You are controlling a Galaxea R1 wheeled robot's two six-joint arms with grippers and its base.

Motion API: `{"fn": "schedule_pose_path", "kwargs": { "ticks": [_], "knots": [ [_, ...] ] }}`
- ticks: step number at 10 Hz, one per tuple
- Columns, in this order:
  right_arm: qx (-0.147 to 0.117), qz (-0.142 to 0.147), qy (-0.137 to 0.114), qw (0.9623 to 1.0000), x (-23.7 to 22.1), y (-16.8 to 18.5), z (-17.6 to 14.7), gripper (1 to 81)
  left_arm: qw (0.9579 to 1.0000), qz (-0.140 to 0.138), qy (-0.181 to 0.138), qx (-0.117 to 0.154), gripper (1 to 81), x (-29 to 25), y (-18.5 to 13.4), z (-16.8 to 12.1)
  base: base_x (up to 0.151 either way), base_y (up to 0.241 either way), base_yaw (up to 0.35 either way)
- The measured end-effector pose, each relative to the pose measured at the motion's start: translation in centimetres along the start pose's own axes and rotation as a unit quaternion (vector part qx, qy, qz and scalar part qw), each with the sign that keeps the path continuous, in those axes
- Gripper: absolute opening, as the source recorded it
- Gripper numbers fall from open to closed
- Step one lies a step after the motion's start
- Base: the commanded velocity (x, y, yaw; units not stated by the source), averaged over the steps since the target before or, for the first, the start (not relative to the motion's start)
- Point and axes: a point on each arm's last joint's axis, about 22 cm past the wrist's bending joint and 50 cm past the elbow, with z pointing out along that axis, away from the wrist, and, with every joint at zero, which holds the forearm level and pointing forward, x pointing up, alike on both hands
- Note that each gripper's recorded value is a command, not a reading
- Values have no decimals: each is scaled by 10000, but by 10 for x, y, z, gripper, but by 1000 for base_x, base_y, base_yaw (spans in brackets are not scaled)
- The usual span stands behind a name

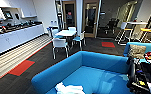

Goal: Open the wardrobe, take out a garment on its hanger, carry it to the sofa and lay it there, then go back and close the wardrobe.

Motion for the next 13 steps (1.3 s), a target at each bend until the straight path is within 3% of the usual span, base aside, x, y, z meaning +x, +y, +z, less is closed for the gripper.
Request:
{"fn": "schedule_pose_path", "kwargs": {
  "ticks": [3,10,13],
  "knots": [
    [13,0,3,10000,0,-2,1,811,10000,-23,19,-92,811,-5,7,12,0,0,0],
    [-99,-5,-52,9999,-5,4,1,811,9999,-56,-6,-154,811,-21,4,12,-80,0,0],
    [-308,-15,-110,9995,-15,23,-5,811,10000,-35,0,-71,811,-20,-4,11,-99,0,0]
  ]
}}
